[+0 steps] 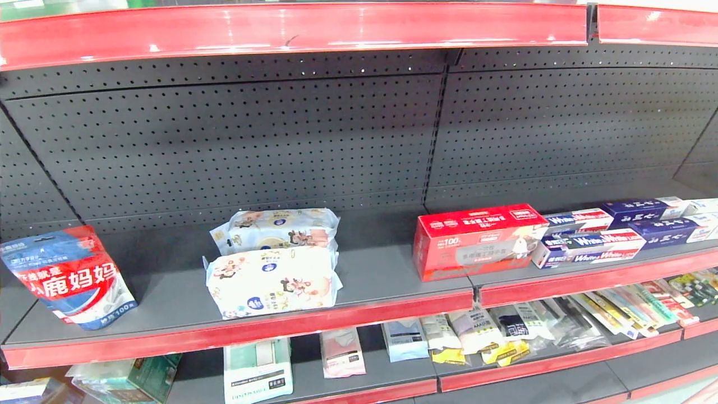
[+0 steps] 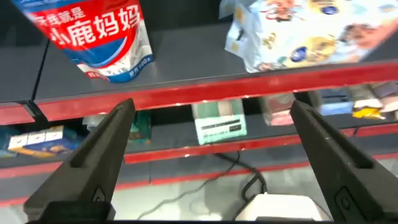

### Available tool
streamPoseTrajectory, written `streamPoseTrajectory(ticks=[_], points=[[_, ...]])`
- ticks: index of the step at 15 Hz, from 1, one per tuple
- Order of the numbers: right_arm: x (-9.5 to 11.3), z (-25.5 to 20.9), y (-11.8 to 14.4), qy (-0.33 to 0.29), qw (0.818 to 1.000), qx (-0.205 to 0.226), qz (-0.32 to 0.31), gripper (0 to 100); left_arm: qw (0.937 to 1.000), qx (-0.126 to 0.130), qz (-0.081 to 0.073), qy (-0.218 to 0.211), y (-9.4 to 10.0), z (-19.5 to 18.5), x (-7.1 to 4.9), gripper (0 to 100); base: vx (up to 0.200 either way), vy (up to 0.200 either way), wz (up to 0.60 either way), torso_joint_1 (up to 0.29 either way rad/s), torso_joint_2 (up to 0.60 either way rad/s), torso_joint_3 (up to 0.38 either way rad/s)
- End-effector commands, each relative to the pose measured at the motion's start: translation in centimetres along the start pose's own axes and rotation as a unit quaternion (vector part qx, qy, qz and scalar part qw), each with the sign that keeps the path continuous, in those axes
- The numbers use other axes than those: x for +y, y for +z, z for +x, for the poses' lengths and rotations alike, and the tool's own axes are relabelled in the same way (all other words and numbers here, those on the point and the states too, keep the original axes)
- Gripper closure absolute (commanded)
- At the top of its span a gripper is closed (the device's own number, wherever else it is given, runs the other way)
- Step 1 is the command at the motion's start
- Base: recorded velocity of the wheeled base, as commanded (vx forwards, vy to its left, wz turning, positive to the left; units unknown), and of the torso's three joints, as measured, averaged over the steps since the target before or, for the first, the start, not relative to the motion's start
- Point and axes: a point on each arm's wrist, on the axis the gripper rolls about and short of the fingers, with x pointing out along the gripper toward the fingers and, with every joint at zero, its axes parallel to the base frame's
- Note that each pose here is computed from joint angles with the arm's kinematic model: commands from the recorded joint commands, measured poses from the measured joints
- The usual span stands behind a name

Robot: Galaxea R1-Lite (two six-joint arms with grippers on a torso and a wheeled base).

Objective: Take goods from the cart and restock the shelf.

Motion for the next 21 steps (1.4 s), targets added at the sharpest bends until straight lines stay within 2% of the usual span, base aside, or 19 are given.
streamPoseTrajectory(ticks=[1, 2, 3, 4, 5, 6, 8, 10, 13, 20, 21], points=[[0.0, 0.0, 0.0, 0.001, 1.0, 0.001, 0.0, 0, 0.9965, -0.083, 0.002, -0.001, -4.2, -3.2, -0.2, 0, 0.0, 0.0, 0.0, 0.0, 0.0, 0.0], [0.0, 0.0, 0.0, 0.0, 1.0, 0.001, 0.0, 0, 0.9937, -0.095, -0.002, 0.059, -5.7, -3.1, 0.0, 0, 0.0, 0.0, 0.0, 0.0, 0.0, 0.0], [0.0, 0.0, 0.0, 0.0, 1.0, 0.001, 0.0, 0, 0.9915, -0.089, -0.012, 0.094, -6.0, -2.8, 0.2, 0, 0.0, 0.0, 0.0, 0.0, 0.0, 0.0], [0.0, 0.0, 0.0, 0.0, 1.0, 0.001, 0.0, 0, 0.9894, -0.084, -0.027, 0.115, -6.6, -2.3, 0.3, 0, 0.0, 0.0, 0.0, 0.0, 0.0, 0.0], [0.0, 0.0, 0.0, 0.0, 1.0, 0.001, 0.0, 0, 0.9899, -0.101, -0.025, 0.097, -7.5, -1.6, 0.2, 0, 0.0, 0.0, 0.0, 0.0, 0.0, 0.0], [0.0, 0.0, 0.0, 0.0, 1.0, 0.001, 0.0, 0, 0.9901, -0.128, -0.01, 0.057, -7.6, -1.7, 0.2, 0, 0.0, 0.0, 0.0, 0.0, 0.0, 0.0], [0.0, 0.0, 0.0, 0.0, 1.0, 0.001, 0.0, 0, 0.9898, -0.141, 0.014, -0.018, -7.8, -1.6, -0.2, 0, 0.0, 0.0, 0.0, 0.0, 0.0, 0.0], [0.0, 0.0, 0.0, 0.0, 1.0, 0.001, 0.0, 0, 0.989, -0.147, 0.012, -0.003, -7.8, -1.5, -0.1, 0, 0.0, 0.0, 0.0, 0.0, 0.0, 0.0], [0.0, 0.0, 0.0, 0.0, 1.0, 0.001, -0.002, 0, 0.9858, -0.166, 0.017, -0.019, -8.3, -0.8, -0.2, 0, 0.0, 0.0, 0.0, 0.0, 0.0, 0.0], [0.0, 0.0, 0.0, 0.003, 1.0, 0.001, -0.004, 0, 0.9855, -0.167, 0.017, -0.025, -8.3, -0.7, -0.2, 0, 0.0, 0.0, 0.6, 0.006, 0.0, 0.0], [0.0, 0.0, 0.0, 0.003, 1.0, 0.001, -0.003, 0, 0.9855, -0.167, 0.017, -0.025, -8.3, -0.7, -0.2, 0, 0.0, 0.0, 0.0, 0.0, 0.0, 0.0]])
